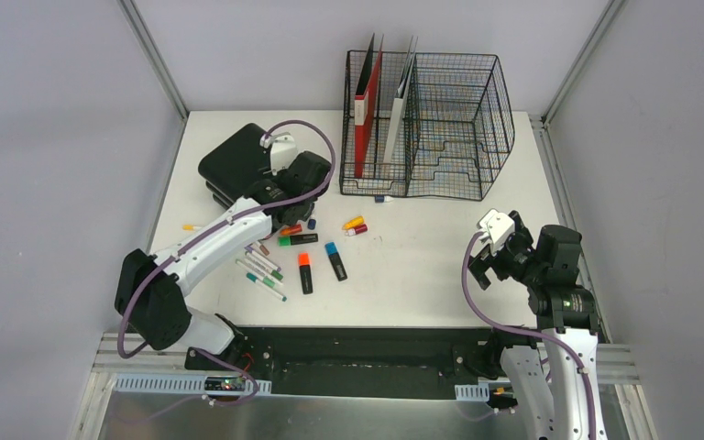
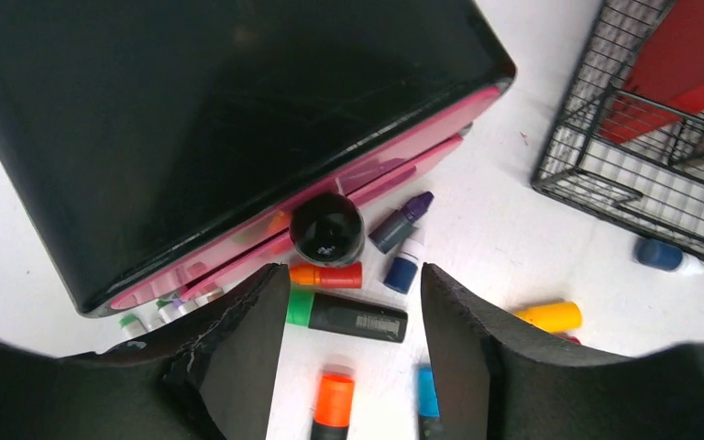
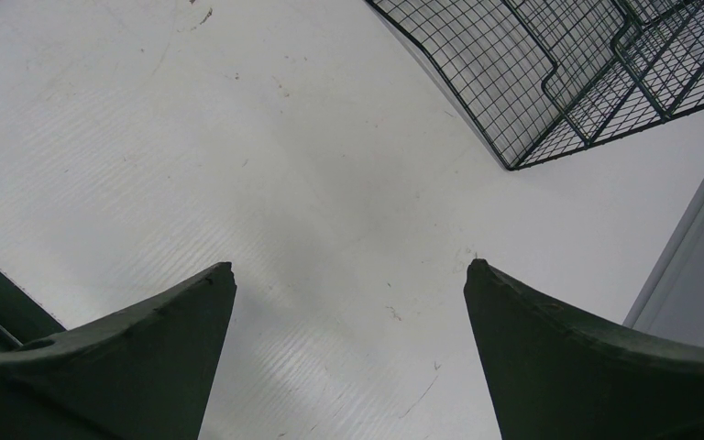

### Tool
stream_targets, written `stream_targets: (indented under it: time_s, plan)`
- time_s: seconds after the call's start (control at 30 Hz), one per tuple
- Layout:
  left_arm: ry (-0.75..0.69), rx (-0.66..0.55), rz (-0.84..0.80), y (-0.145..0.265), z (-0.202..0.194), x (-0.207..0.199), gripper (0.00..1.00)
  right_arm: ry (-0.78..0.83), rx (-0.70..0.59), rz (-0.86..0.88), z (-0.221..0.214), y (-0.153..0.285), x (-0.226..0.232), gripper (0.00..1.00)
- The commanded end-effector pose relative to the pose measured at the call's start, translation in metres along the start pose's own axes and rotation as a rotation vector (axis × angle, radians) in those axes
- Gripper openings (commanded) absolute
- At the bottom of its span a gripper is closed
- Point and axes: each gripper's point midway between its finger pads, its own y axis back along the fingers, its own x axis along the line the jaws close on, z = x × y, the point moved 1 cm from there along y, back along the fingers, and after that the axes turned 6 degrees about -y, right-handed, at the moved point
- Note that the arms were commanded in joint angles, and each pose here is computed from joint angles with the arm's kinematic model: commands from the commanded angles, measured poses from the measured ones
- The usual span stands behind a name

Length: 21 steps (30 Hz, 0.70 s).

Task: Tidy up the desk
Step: Open the drawer in the storage box.

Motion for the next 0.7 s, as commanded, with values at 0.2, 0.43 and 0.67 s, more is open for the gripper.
stream_targets:
  time_s: [0.2, 0.43, 0.67]
  plan:
    - [0.015, -0.017, 0.109, -0.014, 0.016, 0.007, 0.48, 0.015, -0.014, 0.009, 0.003, -0.001, -0.001, 0.99]
    - [0.009, -0.007, 0.159, -0.023, 0.016, 0.009, 0.47, 0.014, -0.013, 0.007, 0.003, -0.001, -0.001, 0.99]
    - [0.0, 0.006, 0.209, -0.03, 0.012, 0.012, 0.48, 0.015, -0.014, 0.005, 0.003, 0.0, -0.001, 0.99]
